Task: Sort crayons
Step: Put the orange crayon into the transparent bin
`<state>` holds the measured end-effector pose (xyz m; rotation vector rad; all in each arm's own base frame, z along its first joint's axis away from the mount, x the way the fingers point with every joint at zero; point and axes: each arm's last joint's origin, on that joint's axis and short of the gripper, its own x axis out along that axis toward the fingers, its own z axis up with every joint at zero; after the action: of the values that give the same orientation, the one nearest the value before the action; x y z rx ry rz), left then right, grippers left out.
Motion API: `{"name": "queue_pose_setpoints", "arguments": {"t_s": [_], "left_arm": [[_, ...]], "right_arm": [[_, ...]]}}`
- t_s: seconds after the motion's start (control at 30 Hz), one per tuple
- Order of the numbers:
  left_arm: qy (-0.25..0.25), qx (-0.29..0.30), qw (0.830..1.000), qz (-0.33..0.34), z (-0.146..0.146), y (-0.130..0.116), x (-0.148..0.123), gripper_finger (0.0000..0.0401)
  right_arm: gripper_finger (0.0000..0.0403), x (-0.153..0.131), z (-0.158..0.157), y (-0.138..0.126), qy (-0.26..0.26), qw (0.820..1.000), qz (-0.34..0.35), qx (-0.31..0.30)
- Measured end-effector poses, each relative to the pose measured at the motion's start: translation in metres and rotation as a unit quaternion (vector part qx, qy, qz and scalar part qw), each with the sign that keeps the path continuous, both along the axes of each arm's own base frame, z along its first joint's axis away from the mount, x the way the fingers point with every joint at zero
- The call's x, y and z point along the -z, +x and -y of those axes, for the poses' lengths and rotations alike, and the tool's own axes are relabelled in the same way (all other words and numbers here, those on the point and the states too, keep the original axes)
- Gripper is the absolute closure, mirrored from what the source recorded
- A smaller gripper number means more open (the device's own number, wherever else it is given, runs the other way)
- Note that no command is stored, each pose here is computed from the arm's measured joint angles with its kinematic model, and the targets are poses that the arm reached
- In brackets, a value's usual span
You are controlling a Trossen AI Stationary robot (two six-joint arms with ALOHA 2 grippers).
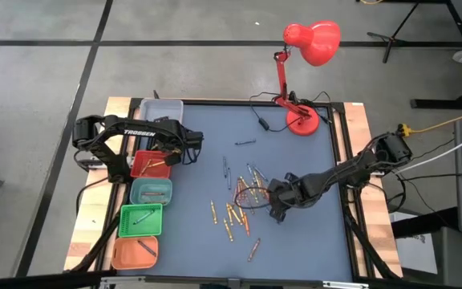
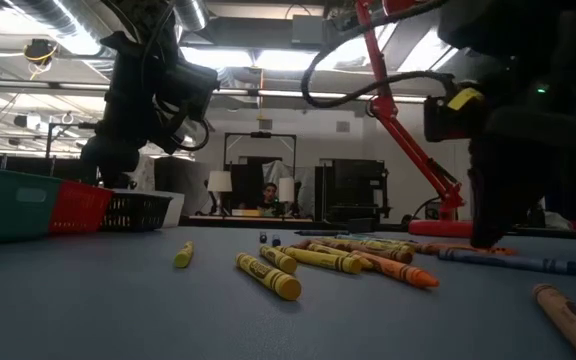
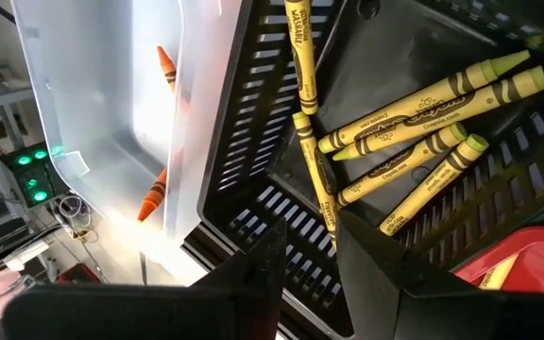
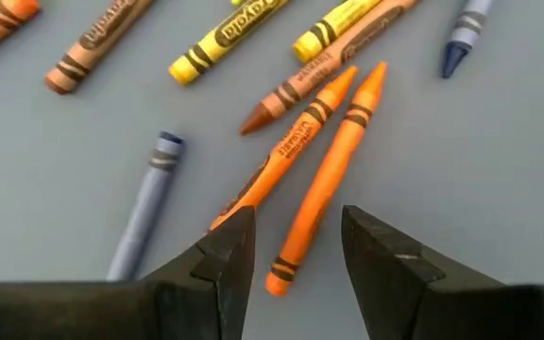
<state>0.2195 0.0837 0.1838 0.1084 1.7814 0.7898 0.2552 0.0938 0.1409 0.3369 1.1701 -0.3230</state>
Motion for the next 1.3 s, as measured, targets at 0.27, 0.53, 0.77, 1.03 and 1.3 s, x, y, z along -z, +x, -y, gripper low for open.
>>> {"name": "queue_pose_setpoints", "arguments": {"t_s": [0.27,0.53,0.77,1.03,1.3], "left_arm": [[0.0,0.0,1.0,0.0,0.0,0.0,0.0,0.0323],[-0.001,-0.001,1.0,0.015,-0.001,0.003,0.001,0.0323],[-0.006,0.0,0.999,0.034,-0.002,0.01,-0.01,0.0323],[0.008,0.008,0.994,0.111,-0.005,0.032,-0.034,0.0323],[-0.1,0.096,0.955,0.264,0.017,0.068,-0.035,0.0323]], "right_arm": [[0.0244,0.01,0.003,-0.009,-0.008,0.999,-0.004,0.04],[0.0265,0.01,0.003,-0.009,-0.013,0.999,0.0,0.041],[0.0335,0.011,0.004,-0.009,-0.017,0.999,0.003,0.038],[0.0392,0.011,0.004,-0.009,-0.026,0.999,0.006,0.041],[0.0382,0.007,0.003,-0.004,-0.051,0.999,0.013,0.005]]}}
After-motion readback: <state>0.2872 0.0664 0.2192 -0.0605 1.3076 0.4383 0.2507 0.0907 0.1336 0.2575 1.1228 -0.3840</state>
